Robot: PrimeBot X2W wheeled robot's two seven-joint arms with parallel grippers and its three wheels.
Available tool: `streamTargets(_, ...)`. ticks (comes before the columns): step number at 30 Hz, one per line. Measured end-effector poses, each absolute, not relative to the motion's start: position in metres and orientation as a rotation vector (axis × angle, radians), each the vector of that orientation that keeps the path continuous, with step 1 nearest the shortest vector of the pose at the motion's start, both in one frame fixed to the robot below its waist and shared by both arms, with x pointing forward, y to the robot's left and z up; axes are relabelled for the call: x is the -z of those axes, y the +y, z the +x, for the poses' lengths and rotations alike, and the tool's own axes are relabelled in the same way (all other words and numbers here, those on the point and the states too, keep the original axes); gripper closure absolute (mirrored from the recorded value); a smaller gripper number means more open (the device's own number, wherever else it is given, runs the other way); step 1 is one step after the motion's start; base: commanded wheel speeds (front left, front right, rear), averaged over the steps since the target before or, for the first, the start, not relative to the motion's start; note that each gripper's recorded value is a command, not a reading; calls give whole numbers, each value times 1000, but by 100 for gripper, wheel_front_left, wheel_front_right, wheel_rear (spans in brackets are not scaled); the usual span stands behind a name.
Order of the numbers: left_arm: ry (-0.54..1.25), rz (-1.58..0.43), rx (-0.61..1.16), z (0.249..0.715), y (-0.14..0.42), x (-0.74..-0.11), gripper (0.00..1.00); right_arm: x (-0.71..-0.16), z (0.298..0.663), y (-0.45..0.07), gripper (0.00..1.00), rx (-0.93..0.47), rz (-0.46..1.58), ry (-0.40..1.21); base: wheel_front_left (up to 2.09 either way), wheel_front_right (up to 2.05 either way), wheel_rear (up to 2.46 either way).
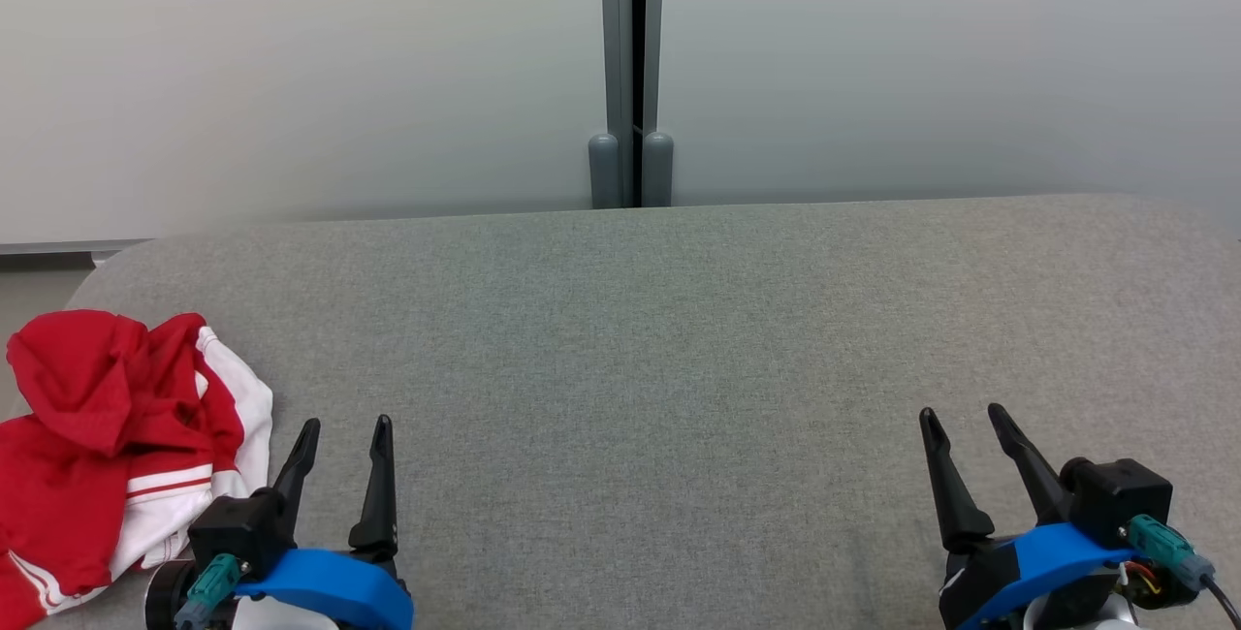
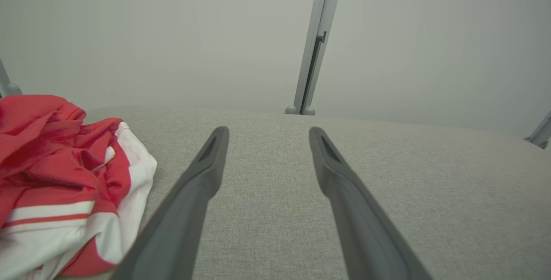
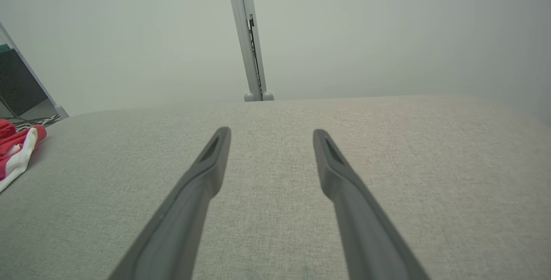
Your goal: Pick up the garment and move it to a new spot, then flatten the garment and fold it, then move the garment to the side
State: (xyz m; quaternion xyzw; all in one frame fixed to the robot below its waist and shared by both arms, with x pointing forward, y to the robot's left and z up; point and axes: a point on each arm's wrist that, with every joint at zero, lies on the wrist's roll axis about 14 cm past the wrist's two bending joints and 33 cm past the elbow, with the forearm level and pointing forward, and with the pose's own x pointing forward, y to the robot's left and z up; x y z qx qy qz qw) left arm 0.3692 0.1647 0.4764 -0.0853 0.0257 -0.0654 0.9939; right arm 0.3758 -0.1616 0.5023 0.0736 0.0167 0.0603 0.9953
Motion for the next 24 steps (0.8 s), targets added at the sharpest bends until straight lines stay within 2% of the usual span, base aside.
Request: streamTargets(24, 59, -57, 150, 368, 162, -468, 0, -511, 372, -169, 0, -102, 36, -14, 0, 0, 0)
